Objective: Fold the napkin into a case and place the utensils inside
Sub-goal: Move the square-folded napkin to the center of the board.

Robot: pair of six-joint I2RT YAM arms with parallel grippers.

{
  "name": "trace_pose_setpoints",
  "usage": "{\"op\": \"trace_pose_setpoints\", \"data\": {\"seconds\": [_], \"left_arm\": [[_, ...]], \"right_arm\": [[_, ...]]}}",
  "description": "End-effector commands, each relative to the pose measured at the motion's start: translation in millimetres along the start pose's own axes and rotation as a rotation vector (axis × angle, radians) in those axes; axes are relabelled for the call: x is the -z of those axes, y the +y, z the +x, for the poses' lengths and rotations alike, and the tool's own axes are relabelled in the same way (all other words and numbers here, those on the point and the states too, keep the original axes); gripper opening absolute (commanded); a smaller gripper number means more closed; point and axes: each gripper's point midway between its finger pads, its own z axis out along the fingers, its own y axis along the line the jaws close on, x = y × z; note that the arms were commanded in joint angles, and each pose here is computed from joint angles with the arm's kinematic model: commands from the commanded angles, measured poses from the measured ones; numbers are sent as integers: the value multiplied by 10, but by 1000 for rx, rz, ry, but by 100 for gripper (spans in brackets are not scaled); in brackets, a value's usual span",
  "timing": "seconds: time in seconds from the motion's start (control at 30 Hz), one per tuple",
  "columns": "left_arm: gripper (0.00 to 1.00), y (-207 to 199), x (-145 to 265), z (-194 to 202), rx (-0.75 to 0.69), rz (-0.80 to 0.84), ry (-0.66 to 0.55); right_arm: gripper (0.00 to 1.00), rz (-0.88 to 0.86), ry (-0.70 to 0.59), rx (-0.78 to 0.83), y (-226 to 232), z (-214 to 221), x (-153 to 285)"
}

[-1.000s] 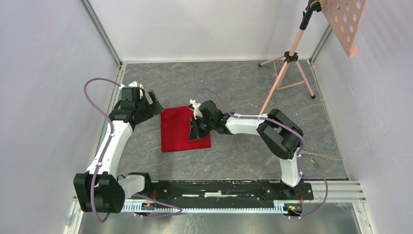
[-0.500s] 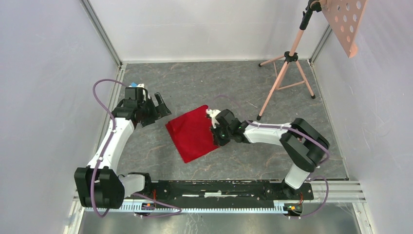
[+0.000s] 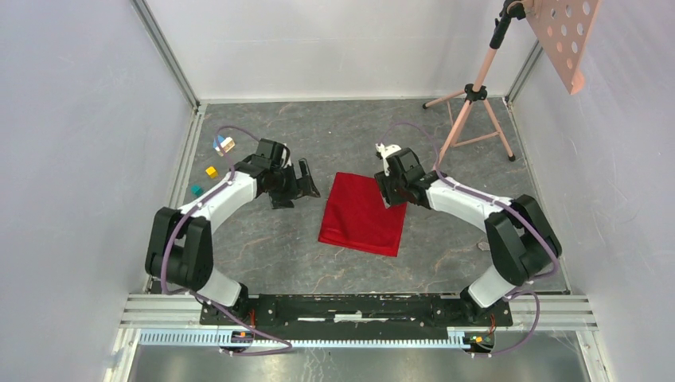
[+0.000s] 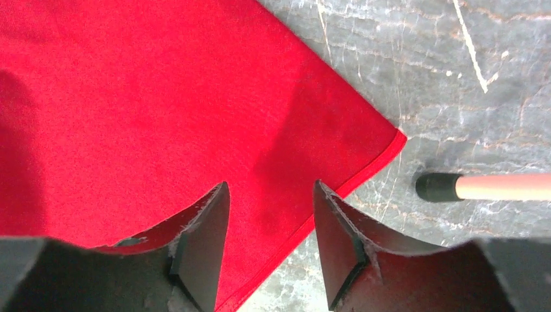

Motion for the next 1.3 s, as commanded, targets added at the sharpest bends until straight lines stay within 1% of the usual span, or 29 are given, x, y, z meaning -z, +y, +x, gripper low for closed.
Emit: {"op": "trace_pose_setpoints", "data": {"seconds": [0.0,0.17,0.3,0.4,0.47,0.57,0.63,0.7,0.77,0.83,0.93,1.07,1.13,1.2,1.27], "left_arm": [[100,-367,-147,-104,16,122,-33],[96,-349,-373,253,-15,86,62],[91,-245,-434,492,-16,64,95],[84,-250,-416,628,-28,69,108],[78,-259,-381,686,-39,73,109],[70,-271,-305,753,-43,88,108],[68,-266,-261,800,-45,93,110],[65,-263,-232,844,-41,101,115],[63,-262,-218,877,-40,107,122],[60,-270,-212,891,-43,112,124],[56,-305,-214,907,-43,127,132],[54,-330,-227,947,-44,140,141],[49,-321,-239,958,-44,139,142],[47,-311,-247,962,-43,137,142],[44,-313,-253,968,-44,139,143]], "right_arm": [[58,-37,-27,-65,-54,152,90],[58,-19,-22,-97,-169,299,52],[54,1,-4,-101,-248,322,-51],[53,16,-7,-80,-284,250,-146],[53,-13,-15,-61,-236,157,-215],[52,-31,16,-43,-200,81,-198],[57,-9,22,-53,-242,119,-54],[64,-30,35,-76,-206,260,92],[67,-127,50,-114,-28,430,203],[67,-219,58,-162,152,543,309],[64,-297,51,-218,363,640,434],[61,-350,70,-257,566,760,506],[58,-358,76,-264,634,808,526],[53,-348,79,-272,657,850,535],[45,-336,91,-283,669,899,540]]}}
